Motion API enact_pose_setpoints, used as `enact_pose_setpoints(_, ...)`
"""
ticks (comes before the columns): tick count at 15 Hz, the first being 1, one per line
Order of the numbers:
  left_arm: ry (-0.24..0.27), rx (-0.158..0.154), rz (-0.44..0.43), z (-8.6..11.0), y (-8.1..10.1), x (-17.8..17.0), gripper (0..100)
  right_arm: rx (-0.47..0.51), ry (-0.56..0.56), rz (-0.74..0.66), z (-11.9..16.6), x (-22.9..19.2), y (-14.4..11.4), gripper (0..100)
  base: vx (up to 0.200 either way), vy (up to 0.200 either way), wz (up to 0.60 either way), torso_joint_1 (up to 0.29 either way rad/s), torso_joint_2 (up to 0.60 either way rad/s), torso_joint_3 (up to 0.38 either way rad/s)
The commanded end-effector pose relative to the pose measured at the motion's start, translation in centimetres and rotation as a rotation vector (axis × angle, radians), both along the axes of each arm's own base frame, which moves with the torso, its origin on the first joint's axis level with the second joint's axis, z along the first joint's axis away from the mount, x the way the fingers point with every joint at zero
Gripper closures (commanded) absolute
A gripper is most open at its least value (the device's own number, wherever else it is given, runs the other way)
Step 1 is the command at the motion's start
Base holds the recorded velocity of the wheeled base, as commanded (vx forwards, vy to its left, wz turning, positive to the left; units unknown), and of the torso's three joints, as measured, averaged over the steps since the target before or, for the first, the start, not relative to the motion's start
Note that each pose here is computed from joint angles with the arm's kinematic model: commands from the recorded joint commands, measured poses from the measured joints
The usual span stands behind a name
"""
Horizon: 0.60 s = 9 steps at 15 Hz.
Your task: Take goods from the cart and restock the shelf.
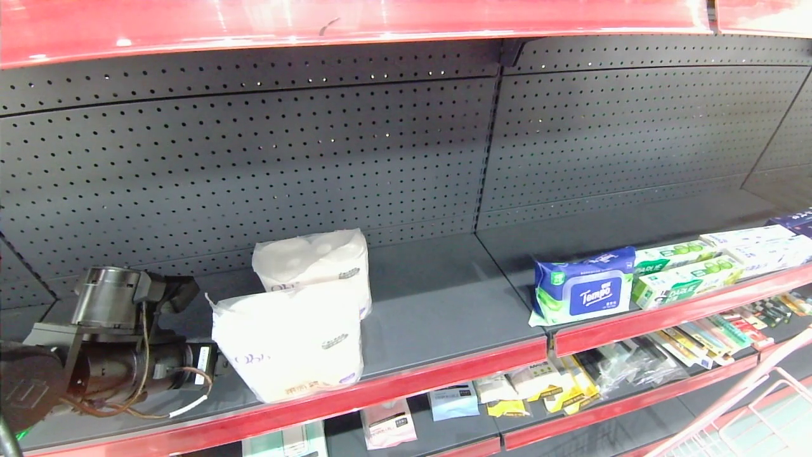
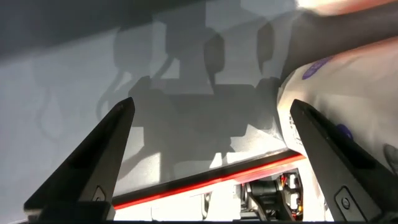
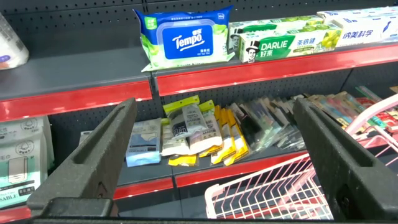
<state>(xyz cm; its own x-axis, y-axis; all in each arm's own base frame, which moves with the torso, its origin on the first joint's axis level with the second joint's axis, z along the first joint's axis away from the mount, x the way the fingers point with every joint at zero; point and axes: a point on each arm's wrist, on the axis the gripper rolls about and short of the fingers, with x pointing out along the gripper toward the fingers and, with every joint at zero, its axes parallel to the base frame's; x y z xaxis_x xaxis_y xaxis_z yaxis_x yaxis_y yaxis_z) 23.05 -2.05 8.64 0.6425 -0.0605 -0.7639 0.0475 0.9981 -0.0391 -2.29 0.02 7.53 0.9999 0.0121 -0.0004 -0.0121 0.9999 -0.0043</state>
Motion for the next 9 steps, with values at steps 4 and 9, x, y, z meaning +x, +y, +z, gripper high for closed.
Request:
enact_pose_setpoints(4,-0.003,0.0,-0.012,0.04,-0.31,0.06,0,0.0,0.001,0.0,0.0,0.01,0.0,0,0.0,0.0,0.0,0.0,0.0,0.0)
enact_pose_setpoints(9,-0.003,0.0,-0.029,0.07,-0.72,-0.02,0,0.0,0.001,0.0,0.0,0.01,0.0,0,0.0,0.0,0.0,0.0,0.0,0.0)
